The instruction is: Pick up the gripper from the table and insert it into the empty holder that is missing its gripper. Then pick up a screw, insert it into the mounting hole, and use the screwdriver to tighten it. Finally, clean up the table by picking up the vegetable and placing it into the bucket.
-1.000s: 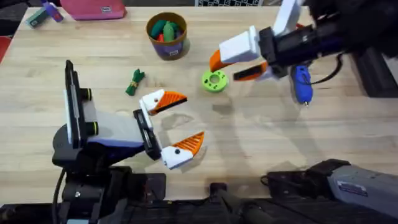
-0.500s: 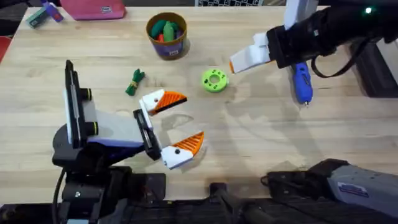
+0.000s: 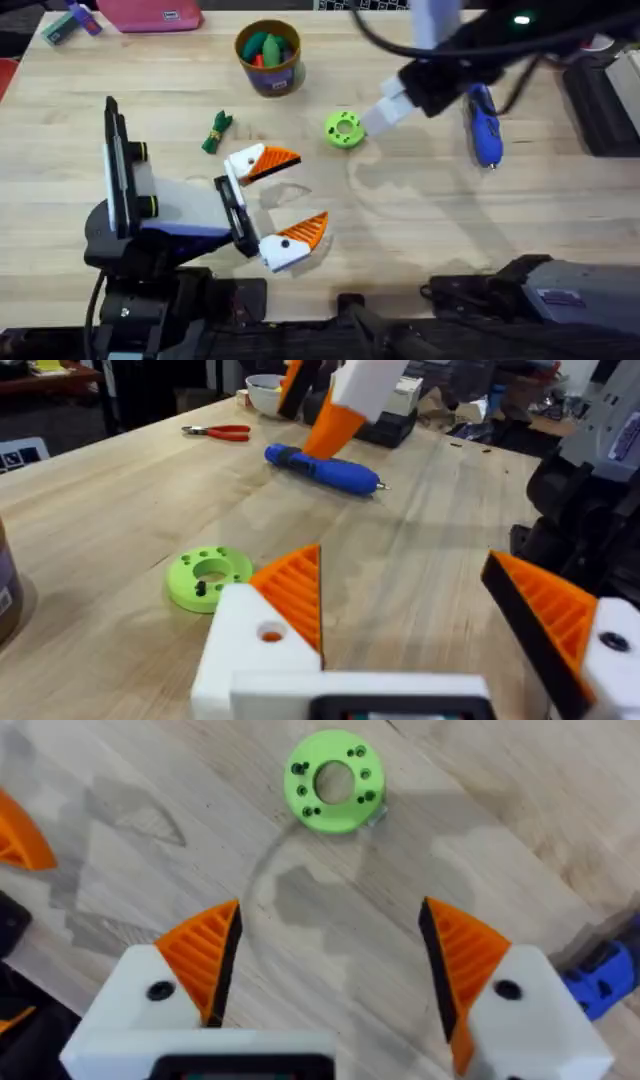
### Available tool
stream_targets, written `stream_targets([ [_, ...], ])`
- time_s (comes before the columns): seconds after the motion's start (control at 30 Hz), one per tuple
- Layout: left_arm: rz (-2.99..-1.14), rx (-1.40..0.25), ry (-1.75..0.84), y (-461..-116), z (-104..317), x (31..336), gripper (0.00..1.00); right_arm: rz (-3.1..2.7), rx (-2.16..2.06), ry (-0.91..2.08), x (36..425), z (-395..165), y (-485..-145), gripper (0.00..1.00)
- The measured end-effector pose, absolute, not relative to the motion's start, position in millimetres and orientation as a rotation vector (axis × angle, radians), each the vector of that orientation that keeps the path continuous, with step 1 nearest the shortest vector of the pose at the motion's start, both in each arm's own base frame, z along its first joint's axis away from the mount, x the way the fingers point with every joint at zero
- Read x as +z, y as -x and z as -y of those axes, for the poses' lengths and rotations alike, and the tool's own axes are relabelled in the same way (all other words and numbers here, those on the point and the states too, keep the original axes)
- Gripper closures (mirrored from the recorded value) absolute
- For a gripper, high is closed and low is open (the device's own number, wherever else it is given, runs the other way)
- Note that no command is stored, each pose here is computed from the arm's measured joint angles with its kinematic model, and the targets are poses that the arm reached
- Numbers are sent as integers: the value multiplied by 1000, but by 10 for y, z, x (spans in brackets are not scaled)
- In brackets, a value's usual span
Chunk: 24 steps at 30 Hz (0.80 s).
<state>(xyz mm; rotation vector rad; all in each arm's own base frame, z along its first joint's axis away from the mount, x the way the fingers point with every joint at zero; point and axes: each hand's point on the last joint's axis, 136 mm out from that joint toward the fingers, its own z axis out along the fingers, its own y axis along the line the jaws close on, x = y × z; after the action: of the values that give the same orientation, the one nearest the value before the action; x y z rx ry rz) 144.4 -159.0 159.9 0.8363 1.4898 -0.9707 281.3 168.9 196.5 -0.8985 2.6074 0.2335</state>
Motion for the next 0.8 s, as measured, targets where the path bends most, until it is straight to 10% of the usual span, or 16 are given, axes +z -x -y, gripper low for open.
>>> stream_targets([
  [0.8,-1490,-970,-836,-1445,1590,1599,16,-2688,75,1227,1076,-2376,-3256,324],
])
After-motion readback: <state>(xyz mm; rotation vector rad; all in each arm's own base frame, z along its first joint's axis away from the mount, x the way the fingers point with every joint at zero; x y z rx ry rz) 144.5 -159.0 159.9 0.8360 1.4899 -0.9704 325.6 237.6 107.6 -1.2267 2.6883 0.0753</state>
